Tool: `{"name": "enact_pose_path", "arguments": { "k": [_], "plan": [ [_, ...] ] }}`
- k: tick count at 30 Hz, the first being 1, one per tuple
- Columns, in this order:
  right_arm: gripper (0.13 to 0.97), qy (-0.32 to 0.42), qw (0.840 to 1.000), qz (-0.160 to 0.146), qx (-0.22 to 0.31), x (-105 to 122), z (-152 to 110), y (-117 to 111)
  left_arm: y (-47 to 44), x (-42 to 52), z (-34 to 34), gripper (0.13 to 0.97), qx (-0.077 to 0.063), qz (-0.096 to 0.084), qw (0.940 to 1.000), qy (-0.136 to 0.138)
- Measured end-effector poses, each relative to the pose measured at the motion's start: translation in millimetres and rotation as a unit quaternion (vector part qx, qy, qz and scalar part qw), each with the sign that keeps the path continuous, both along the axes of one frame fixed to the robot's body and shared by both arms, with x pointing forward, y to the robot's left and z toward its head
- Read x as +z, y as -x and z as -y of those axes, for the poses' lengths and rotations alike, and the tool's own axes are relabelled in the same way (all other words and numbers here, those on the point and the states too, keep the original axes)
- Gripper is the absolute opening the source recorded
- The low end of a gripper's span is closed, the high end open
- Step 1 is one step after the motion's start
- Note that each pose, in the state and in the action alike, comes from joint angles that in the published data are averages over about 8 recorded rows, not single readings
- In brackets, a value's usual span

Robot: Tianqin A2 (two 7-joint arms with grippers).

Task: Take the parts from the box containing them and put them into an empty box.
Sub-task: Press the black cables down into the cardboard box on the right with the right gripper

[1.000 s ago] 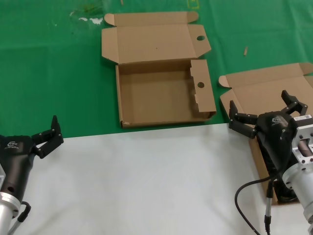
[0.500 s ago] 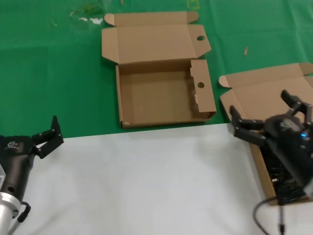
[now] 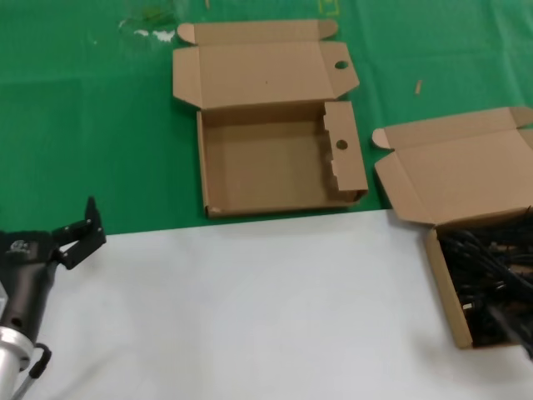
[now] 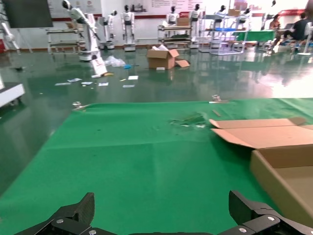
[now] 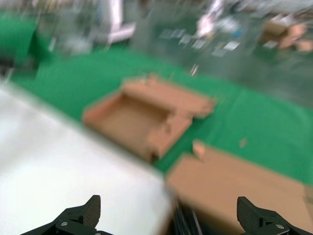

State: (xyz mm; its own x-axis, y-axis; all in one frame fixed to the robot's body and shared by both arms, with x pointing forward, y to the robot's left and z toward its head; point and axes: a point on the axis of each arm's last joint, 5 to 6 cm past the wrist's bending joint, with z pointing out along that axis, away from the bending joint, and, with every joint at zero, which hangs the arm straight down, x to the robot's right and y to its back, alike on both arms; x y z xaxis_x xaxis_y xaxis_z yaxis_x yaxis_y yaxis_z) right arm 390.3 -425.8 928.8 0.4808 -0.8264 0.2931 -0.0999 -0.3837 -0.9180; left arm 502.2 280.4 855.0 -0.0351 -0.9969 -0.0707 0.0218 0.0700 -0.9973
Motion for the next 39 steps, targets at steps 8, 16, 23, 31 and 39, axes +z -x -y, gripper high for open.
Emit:
{"name": "enact_pose_path", "arguments": {
  "k": [8, 16, 23, 31, 39],
  "plan": [
    [0.966, 0.169, 0.983, -0.069, 0.03, 5.6, 57.6, 4.7, 0.0, 0.0, 0.0, 0.966, 0.0, 0.0, 1.0, 0.0],
    [0.966, 0.196, 0.977, -0.079, 0.02, -0.8, 52.3, -35.3, 0.0, 0.0, 0.0, 0.966, 0.0, 0.0, 1.0, 0.0],
    [0.966, 0.201, 0.976, -0.076, 0.02, -8.5, 40.3, -66.5, 0.0, 0.0, 0.0, 0.966, 0.0, 0.0, 1.0, 0.0],
    [0.934, 0.209, 0.975, -0.077, 0.022, -12.7, 34.2, -89.4, 0.0, 0.0, 0.0, 0.966, 0.0, 0.0, 1.0, 0.0],
    [0.856, 0.214, 0.973, -0.078, 0.026, -13.8, 31.4, -97.8, 0.0, 0.0, 0.0, 0.966, 0.0, 0.0, 1.0, 0.0]
  ]
}}
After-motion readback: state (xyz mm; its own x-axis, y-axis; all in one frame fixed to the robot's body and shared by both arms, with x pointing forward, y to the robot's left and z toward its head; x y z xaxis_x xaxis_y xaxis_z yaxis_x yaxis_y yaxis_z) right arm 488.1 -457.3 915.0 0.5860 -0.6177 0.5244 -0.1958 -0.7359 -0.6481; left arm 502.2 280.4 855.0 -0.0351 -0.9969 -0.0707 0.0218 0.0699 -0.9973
